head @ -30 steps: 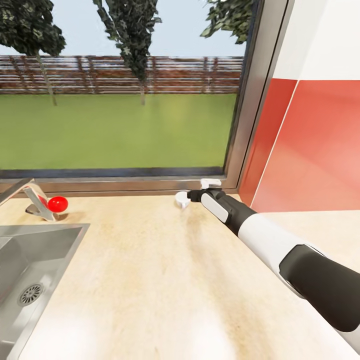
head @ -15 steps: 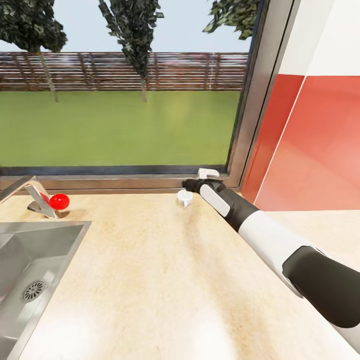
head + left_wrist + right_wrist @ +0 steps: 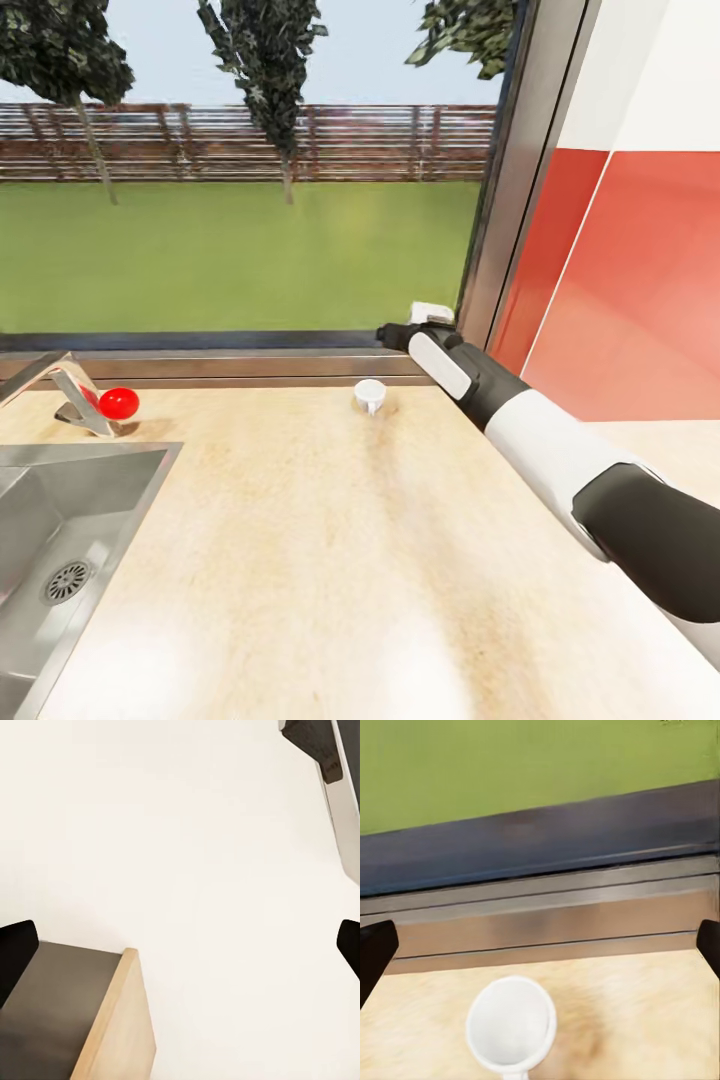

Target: Set up a coffee station on the kitchen countertop: keep the coffee maker on the countertop, move the bottle of coffee from the kitchen shelf to the counter next to the coffee maker, place a paper coffee filter on top of the coffee maker, put the saucer next to the coffee maker with the coffee cup on the saucer, and place the electric kettle next to the coffee maker.

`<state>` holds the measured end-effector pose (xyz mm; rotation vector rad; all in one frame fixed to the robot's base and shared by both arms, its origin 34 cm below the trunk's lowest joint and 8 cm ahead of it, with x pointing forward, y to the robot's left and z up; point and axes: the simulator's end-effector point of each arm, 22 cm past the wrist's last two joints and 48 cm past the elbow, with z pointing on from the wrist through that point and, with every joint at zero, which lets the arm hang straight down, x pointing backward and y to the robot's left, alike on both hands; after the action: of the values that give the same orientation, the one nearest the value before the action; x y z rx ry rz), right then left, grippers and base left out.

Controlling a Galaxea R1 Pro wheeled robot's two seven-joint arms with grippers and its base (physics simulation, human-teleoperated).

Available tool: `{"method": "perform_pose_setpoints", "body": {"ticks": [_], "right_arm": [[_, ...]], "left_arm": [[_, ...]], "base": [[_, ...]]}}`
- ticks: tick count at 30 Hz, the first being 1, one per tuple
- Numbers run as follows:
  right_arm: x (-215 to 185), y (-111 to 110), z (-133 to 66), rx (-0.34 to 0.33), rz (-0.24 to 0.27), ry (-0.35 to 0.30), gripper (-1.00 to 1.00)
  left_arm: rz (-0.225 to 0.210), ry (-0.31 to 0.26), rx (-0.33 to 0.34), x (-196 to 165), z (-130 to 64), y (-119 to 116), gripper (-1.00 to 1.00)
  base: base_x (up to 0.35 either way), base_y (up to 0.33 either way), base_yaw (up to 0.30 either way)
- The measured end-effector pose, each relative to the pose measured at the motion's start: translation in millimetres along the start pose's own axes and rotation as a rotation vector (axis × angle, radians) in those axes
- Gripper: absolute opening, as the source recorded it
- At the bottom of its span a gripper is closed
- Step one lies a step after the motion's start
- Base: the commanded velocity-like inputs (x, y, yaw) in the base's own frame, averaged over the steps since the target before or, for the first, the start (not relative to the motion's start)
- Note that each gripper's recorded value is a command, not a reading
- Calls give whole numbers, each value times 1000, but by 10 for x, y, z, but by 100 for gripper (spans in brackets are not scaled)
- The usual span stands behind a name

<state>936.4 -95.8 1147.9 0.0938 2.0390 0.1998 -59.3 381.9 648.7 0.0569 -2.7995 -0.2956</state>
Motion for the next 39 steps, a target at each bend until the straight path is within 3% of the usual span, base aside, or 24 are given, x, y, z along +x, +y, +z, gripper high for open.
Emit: {"method": "perform_pose_setpoints", "body": {"ticks": [4, 11, 36, 37, 39], "right_arm": [[-34, -11, 0, 6, 6, 8, 100], [-248, 25, -40, 0, 16, -5, 100], [296, -420, 149, 96, 27, 102, 100], [512, -653, 207, 147, 31, 149, 100], [535, -666, 208, 150, 32, 153, 100]], "left_arm": [[12, 10, 12, 52, -4, -77, 100], [21, 21, -5, 67, -2, 9, 100], [24, 36, -10, 93, -2, 23, 100], [24, 36, -10, 93, -2, 22, 100], [24, 36, -10, 93, -2, 23, 100]], "base": [[0, 0, 0], [0, 0, 0], [43, 0, 0], [0, 0, 0], [0, 0, 0]]}}
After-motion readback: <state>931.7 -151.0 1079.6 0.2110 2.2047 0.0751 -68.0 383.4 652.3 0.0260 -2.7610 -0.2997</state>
